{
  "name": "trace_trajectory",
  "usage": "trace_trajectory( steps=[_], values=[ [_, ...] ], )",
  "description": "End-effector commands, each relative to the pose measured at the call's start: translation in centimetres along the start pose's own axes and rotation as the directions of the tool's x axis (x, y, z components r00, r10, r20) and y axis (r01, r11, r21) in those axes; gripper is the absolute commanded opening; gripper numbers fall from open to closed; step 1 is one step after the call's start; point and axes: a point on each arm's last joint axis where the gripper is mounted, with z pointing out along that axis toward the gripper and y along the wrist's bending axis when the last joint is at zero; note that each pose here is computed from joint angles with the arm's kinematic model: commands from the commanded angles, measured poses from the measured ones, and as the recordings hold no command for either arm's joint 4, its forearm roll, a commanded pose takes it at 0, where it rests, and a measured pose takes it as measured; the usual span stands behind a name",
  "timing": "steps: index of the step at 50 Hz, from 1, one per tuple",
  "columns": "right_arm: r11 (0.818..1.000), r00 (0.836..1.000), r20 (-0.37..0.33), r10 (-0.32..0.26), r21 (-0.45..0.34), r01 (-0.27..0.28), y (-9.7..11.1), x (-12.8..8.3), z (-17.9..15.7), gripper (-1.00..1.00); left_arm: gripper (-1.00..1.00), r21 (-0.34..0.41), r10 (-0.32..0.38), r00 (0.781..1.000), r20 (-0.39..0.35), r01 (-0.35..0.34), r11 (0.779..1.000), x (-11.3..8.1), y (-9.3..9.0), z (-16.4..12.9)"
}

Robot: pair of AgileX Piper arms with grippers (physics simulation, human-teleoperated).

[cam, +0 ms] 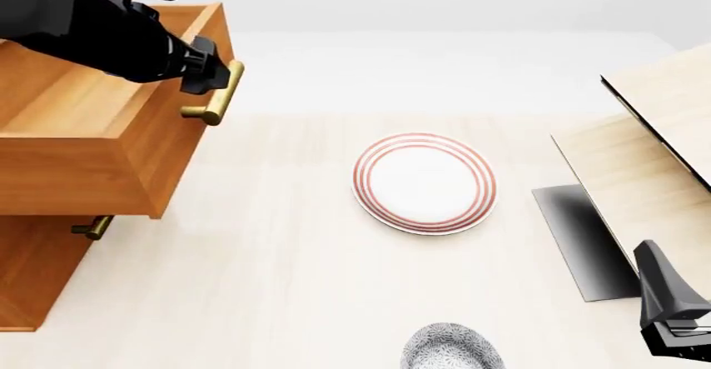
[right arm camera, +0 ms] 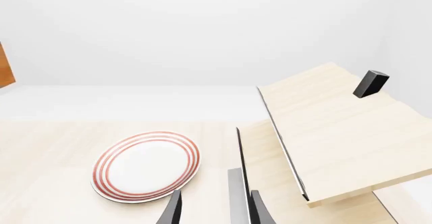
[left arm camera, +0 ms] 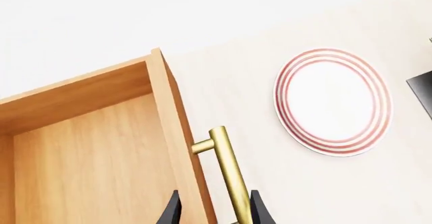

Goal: Open the top drawer of the cabinet and put the bowl in it.

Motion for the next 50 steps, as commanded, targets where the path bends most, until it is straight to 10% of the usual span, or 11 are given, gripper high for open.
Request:
trace_trajectory(
  steps=[1, 14, 50],
  values=[
    [1.000, 1.000, 0.000, 0.000, 0.000, 0.000, 0.0, 0.0, 0.0, 1.00, 1.00, 0.057, 0.031, 1.000, 0.001, -0.031, 0.998, -0.1, -1.7, 0.3],
    [1.000, 1.000, 0.000, 0.000, 0.000, 0.000, 0.0, 0.0, 0.0, 1.00, 1.00, -0.019, -0.041, 0.999, 0.005, 0.041, 0.999, 0.6, 1.3, -1.0],
    [1.000, 1.000, 0.001, 0.000, 0.000, 0.000, 0.0, 0.0, 0.0, 1.00, 1.00, -0.030, 0.004, 0.998, 0.063, -0.002, 1.000, -0.3, 1.4, -6.4]
  ],
)
